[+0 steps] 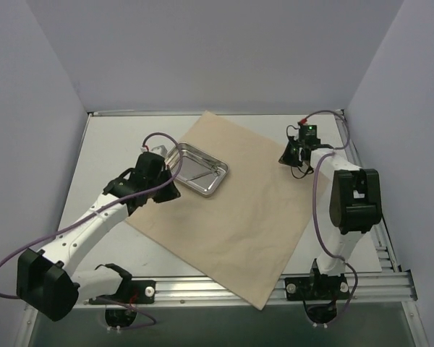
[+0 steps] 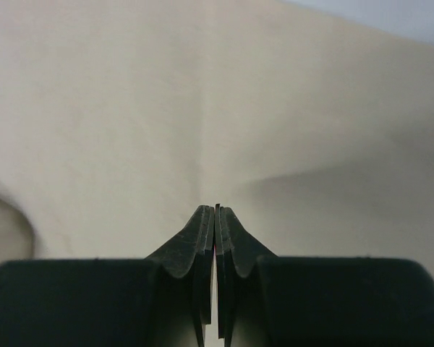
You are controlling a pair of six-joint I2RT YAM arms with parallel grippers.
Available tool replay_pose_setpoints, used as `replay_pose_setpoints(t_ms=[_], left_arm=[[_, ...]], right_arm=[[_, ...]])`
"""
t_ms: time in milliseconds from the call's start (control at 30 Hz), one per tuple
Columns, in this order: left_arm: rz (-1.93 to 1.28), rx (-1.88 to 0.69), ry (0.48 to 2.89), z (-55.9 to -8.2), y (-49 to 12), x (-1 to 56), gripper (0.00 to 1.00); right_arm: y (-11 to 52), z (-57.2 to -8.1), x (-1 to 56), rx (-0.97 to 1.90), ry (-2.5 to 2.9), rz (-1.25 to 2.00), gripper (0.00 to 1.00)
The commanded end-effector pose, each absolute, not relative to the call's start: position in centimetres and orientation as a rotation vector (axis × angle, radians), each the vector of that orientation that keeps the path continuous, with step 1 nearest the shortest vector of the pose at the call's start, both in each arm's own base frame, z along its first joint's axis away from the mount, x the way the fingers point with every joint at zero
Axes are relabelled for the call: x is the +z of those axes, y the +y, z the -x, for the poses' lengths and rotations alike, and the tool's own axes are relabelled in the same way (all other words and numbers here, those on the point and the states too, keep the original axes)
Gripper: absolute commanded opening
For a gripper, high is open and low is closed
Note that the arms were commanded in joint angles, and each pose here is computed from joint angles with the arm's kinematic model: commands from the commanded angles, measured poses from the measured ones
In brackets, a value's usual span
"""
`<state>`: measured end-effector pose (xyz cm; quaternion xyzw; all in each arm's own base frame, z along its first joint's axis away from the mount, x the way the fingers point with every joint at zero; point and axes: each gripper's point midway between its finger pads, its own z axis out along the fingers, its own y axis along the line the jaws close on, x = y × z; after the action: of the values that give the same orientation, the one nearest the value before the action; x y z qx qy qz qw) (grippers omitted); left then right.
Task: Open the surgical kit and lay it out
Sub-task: Smooth out the surgical kit at the center of the board.
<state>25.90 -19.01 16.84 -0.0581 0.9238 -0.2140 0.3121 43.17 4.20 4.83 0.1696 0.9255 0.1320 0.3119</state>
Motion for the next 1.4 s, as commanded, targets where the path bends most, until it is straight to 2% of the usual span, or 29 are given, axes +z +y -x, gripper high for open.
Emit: replay_pose_setpoints(t_ms=[0,267,600,933,1367], left_arm=[[0.279,-0.576,2.481,-28.1,-18.3,15.3,0.02],[0.533,-0.585,2.533,-31.6,-16.7,10.7,0.02],[0.847,-0.458,2.638,-35.0,-12.3,2.9,0.02],[0.960,-0.411,2.647,-36.4,-8.5,0.9,0.02],[0.980,-0.346,2.605,-38.6,-5.1,2.0,0.02]], right_arm=[[8.0,-46.6,6.6,0.407,2.402,-0.297,0.00],[10.3,-51.1,3.2,0.358,2.476,-0.245,0.00],[12.3,-51.8,-0.2,0.402,2.505,-0.229,0.00],[13.4,-52.1,-2.6,0.436,2.544,-0.243,0.00],[14.5,-52.3,-3.5,0.464,2.556,-0.236,0.00]])
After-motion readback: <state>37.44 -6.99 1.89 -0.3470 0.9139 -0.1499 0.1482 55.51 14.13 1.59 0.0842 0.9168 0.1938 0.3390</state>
